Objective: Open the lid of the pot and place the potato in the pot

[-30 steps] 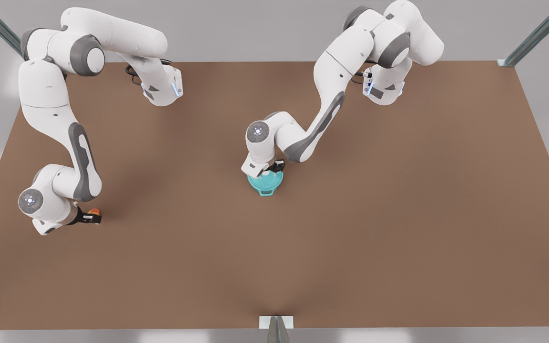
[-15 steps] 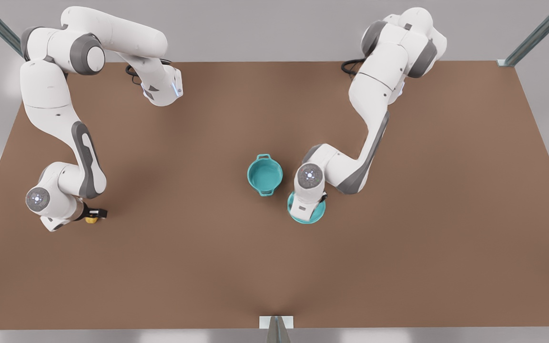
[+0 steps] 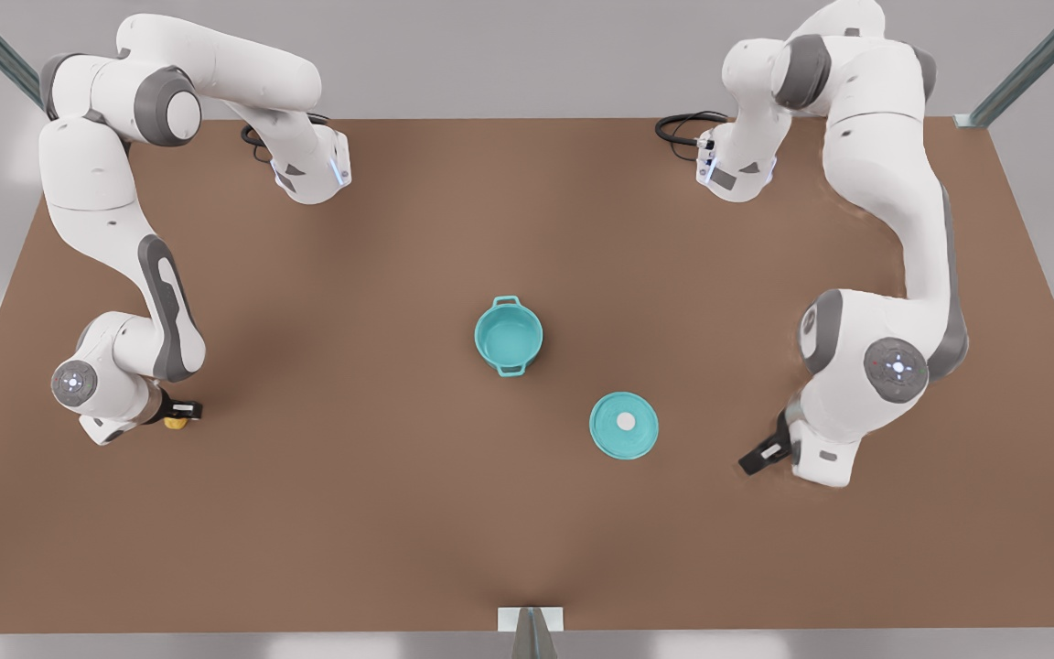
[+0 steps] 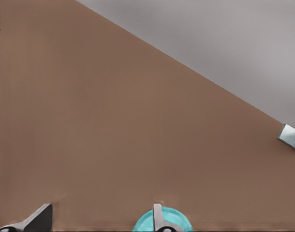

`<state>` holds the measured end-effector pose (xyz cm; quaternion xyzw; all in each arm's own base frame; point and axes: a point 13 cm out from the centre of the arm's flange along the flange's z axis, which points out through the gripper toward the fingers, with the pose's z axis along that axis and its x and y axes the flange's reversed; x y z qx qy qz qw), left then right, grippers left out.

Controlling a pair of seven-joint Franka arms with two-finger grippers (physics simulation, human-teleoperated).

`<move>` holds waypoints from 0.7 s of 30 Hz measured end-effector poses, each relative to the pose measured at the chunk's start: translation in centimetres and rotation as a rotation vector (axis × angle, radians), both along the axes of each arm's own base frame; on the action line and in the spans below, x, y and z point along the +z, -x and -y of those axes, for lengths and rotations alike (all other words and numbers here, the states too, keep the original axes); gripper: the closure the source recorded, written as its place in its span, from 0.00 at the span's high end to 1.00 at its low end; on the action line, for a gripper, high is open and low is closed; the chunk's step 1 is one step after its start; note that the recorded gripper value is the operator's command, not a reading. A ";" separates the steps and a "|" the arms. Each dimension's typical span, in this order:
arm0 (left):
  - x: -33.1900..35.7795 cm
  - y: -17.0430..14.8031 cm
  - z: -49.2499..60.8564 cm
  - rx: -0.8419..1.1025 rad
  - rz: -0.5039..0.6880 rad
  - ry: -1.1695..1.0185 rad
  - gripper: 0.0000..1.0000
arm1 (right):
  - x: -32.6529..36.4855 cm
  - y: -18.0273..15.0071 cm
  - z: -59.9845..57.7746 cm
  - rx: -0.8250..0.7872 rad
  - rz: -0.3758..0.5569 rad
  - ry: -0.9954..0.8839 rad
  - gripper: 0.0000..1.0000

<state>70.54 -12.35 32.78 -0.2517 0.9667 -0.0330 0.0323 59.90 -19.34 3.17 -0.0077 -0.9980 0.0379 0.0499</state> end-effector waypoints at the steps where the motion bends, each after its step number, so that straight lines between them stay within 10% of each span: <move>1: 2.8 2.9 -1.4 -0.025 -0.008 -0.003 1.00 | 0.0 0.0 0.0 0.000 0.000 -0.001 0.64; 21: 8.2 9.6 -7.8 -0.435 -0.085 -0.029 1.00 | 12.8 -4.0 -18.4 0.156 0.055 -0.093 0.55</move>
